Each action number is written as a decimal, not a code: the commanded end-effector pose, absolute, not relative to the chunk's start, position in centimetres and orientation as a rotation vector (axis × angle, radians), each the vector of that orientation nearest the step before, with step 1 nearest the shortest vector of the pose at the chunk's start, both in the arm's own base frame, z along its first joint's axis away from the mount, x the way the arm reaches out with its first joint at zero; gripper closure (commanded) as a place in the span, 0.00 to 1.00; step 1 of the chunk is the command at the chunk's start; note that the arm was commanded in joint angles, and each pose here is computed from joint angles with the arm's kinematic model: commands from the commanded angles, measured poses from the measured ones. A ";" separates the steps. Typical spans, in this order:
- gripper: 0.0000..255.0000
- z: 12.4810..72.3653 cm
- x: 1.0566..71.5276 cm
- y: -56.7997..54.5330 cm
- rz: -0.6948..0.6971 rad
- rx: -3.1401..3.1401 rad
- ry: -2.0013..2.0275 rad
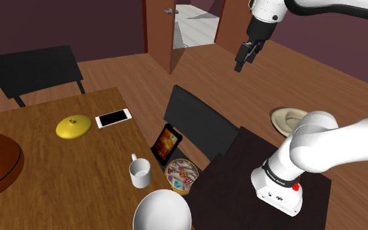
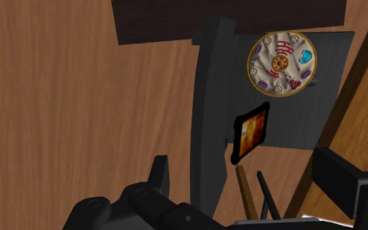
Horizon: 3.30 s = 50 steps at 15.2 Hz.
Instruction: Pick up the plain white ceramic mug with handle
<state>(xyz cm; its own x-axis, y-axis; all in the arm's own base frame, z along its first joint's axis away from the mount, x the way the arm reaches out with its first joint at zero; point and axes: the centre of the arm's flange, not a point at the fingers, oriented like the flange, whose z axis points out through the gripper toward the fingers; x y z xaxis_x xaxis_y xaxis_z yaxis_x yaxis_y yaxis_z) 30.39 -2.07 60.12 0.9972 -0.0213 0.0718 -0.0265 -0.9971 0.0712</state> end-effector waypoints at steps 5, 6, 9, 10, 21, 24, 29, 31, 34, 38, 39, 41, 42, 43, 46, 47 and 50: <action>0.00 57.0 31.3 2.0 0.105 3.074 -0.053; 0.00 56.2 31.5 3.0 0.104 3.075 -0.057; 0.00 53.9 32.2 6.1 0.100 3.080 -0.070; 0.00 53.2 32.5 7.1 0.099 3.081 -0.074; 0.00 44.8 35.3 18.4 0.087 3.098 -0.120; 0.00 42.6 36.1 21.5 0.084 3.103 -0.133; 0.00 38.9 37.5 26.7 0.078 3.110 -0.154; 0.00 37.4 38.1 28.8 0.076 3.113 -0.163; 0.00 35.2 38.9 31.9 0.073 3.117 -0.175; 0.00 32.3 40.2 36.0 0.068 3.122 -0.192; 0.00 31.6 40.5 37.1 0.067 3.124 -0.197; 0.00 30.2 41.1 39.2 0.065 3.127 -0.205; 0.00 29.5 41.4 40.2 0.064 3.128 -0.210; 0.00 28.8 41.7 41.2 0.063 3.129 -0.214; 0.00 27.5 42.0 42.3 0.061 3.131 -0.218; 0.00 26.9 42.0 42.3 0.061 3.131 -0.218; 0.00 25.4 42.0 42.3 0.061 3.131 -0.218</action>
<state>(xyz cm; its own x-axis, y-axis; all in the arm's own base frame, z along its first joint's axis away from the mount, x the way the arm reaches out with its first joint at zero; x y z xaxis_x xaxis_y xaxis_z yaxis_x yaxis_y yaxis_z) 42.01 42.31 25.92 0.9896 -0.1387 0.0389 -0.1388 -0.9903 0.0000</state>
